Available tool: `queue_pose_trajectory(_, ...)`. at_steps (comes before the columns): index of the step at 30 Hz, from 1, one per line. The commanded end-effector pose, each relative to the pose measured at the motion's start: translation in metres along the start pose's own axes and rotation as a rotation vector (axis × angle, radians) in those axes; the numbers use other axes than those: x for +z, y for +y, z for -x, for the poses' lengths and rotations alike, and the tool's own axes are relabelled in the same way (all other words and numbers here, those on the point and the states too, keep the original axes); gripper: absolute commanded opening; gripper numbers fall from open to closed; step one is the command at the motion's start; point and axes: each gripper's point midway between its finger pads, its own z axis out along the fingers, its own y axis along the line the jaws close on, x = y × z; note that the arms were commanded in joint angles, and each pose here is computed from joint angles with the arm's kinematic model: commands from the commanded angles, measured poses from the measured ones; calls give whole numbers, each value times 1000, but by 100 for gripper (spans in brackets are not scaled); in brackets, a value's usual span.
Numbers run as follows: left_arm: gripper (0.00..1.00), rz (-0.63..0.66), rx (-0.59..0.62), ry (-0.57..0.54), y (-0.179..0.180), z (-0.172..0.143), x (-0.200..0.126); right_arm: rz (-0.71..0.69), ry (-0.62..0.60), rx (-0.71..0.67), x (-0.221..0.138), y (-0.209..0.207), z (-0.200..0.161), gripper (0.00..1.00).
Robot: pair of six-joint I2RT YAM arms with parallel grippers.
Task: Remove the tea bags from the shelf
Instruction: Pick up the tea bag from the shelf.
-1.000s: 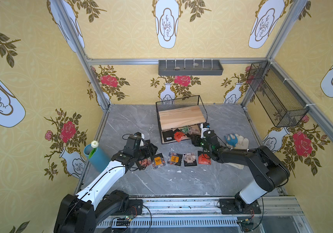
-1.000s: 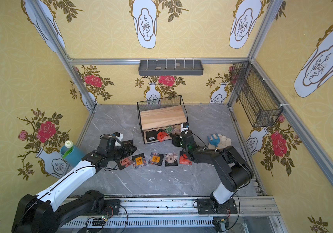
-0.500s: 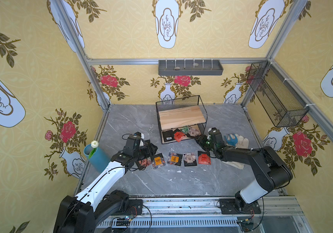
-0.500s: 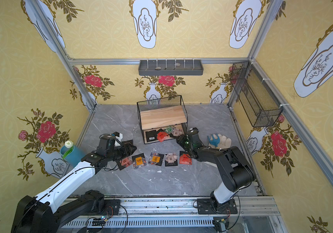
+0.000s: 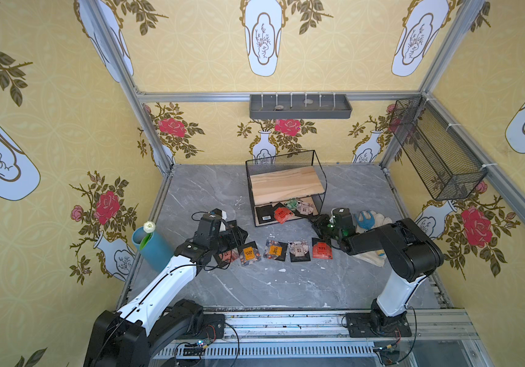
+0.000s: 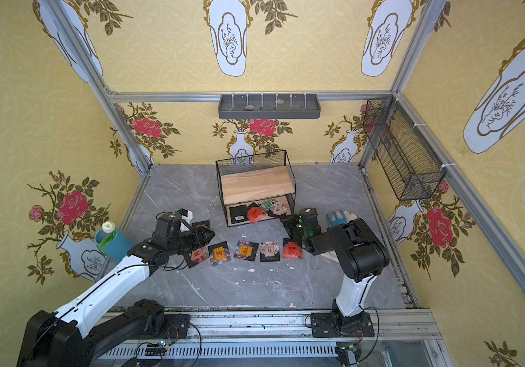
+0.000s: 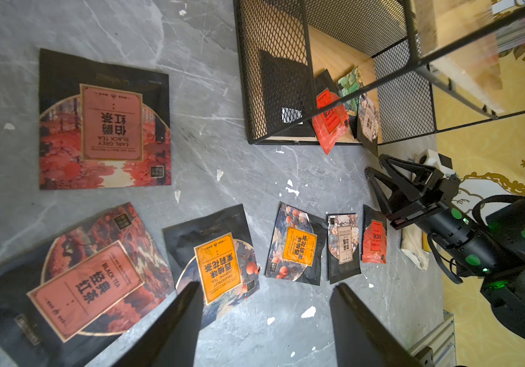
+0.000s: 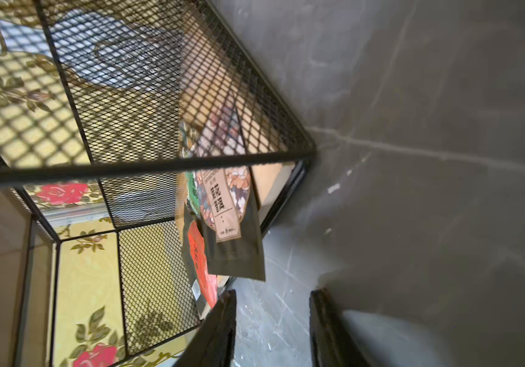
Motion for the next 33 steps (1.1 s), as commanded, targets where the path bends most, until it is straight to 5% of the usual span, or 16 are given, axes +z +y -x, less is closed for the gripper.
queue_pose_trajectory(1,71,4,9,-15,2,3,1,73,-21,30,3,10,8,38)
queue_pose_trajectory(18,71,15,3,-13,4,2,0,108,-34,105,17,-9,21,32)
queue_pose_trajectory(33,71,20,1,-9,4,2,2,127,-19,154,25,-17,26,17)
